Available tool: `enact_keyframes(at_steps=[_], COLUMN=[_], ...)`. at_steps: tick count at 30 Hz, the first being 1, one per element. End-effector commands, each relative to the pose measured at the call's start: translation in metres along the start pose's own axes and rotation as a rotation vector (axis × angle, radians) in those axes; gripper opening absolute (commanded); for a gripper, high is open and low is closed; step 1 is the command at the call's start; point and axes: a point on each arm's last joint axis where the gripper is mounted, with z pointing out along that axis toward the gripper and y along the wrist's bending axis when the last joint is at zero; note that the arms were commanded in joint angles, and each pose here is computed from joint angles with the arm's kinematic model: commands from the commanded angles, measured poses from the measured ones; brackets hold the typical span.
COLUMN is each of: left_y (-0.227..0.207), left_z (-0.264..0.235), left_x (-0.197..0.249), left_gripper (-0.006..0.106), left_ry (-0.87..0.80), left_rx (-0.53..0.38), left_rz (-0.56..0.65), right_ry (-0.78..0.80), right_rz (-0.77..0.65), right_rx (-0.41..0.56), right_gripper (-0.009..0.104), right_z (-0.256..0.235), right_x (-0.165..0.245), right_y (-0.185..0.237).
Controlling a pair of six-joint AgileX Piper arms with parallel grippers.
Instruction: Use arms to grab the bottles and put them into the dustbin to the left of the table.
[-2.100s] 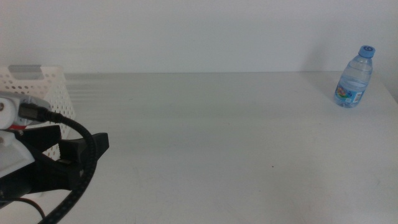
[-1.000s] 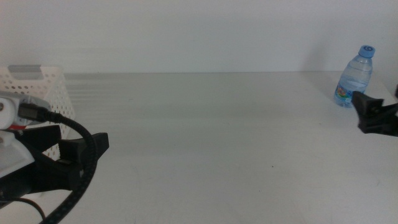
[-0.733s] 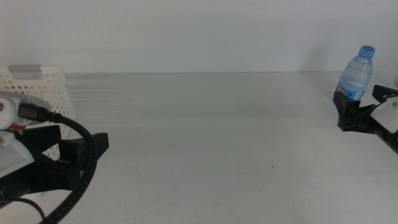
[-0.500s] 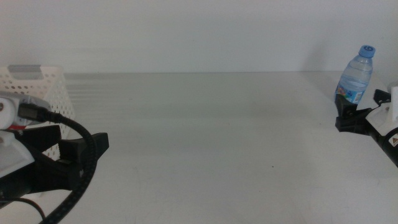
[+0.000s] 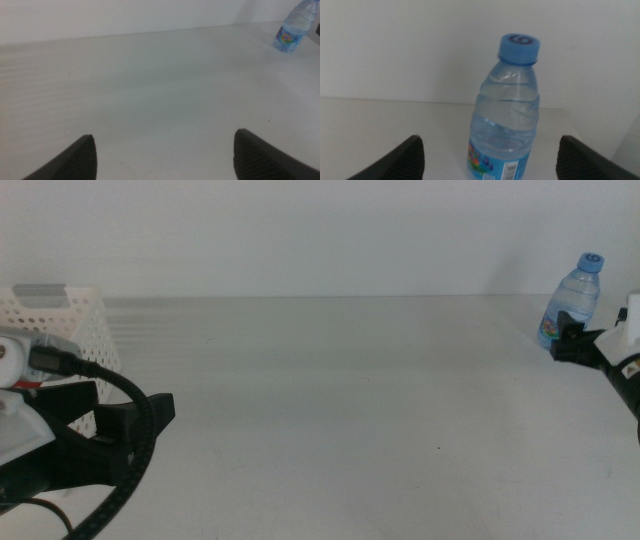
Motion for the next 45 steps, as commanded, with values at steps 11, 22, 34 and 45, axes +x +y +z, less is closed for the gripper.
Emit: enact_keyframes(at_steps=[11,22,34,45], left_y=[-0.004,-0.004,-0.004,-0.004], left_z=[-0.003,-0.003,-0.003,-0.003], left_x=[-0.015,-0.015,-0.015,-0.015], left_gripper=[0.09,0.09,0.09,0.09], left_ry=[-0.095,-0.095,-0.095,-0.095], left_rx=[0.023,0.023,0.023,0.023], left_rz=[-0.008,-0.008,-0.008,-0.008], right_ry=[0.024,-0.02,-0.003,-0.018], right_rz=[0.012,-0.003,0.005,-0.08], right_rx=[0.04,0.04,0.035,-0.159], right_gripper=[0.087,0.087,0.023,0.0], right_z=[0.068,0.115,0.137,0.105], right_x=[-0.032,-0.023,-0.007,-0.077], right_y=[-0.022,-0.02,-0.019,0.041])
